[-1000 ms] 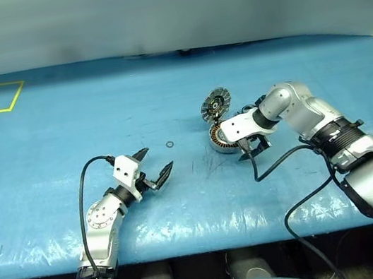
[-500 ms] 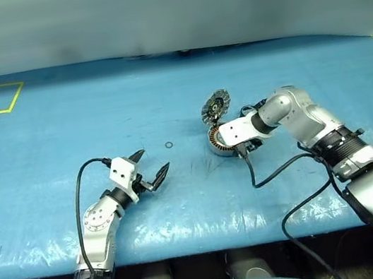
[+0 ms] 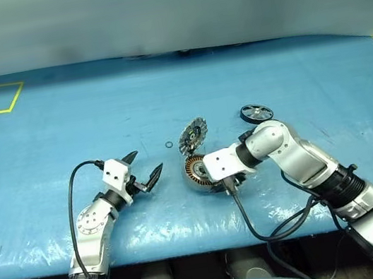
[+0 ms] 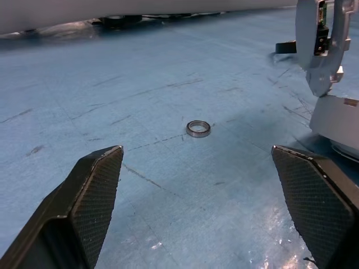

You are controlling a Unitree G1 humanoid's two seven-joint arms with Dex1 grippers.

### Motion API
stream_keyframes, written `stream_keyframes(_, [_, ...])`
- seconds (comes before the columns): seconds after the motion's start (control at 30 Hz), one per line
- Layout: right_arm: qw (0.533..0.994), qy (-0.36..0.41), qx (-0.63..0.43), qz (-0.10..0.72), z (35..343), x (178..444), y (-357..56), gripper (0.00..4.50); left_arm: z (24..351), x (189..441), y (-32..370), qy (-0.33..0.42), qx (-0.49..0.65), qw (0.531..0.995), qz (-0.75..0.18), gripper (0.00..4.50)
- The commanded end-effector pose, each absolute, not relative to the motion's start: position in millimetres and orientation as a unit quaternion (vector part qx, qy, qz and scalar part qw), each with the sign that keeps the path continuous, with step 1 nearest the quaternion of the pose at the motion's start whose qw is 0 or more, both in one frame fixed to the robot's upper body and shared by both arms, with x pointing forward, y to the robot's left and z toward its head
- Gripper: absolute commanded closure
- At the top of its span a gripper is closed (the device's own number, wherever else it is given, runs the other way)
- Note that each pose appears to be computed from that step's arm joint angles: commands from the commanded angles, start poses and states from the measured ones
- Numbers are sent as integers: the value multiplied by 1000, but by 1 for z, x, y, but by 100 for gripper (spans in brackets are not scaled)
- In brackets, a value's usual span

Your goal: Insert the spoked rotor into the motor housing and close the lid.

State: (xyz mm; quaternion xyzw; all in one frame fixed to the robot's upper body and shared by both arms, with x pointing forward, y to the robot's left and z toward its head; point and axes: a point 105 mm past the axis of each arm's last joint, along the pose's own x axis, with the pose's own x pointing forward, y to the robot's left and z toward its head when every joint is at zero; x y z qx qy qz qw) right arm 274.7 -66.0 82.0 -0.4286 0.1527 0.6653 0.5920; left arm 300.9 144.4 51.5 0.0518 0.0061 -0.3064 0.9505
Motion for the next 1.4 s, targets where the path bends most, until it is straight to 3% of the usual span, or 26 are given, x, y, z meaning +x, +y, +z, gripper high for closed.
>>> stream_keyframes(0.03, [608, 139, -434, 650, 86, 273, -57, 231, 66, 300, 146, -23, 61, 951, -302, 0])
stream_keyframes(0.17, [625, 143, -425, 639, 83, 276, -55, 231, 65, 300, 147, -21, 61, 952, -300, 0])
stream_keyframes(0.4, [677, 111, -347, 640, 106, 273, -42, 9, 66, 302, 148, -19, 67, 950, -303, 0])
stream_keyframes(0.73, [740, 57, -164, 650, 158, 257, -48, 9, 66, 304, 145, -6, 114, 928, -354, 0])
stream_keyframes(0.87, [771, 52, -158, 615, 143, 254, -71, 9, 60, 308, 147, 6, 141, 915, -377, 0])
stream_keyframes(1.07, [862, 49, -58, 502, 117, 268, -119, 9, 58, 324, 148, 17, 168, 899, -403, 0])
stream_keyframes(1.27, [878, 58, 38, 474, 97, 268, -135, 9, 58, 346, 141, 18, 186, 889, -417, 0])
stream_keyframes(1.4, [889, 55, 39, 453, 94, 272, -136, 9, 55, 357, 133, 29, 187, 881, -433, 0])
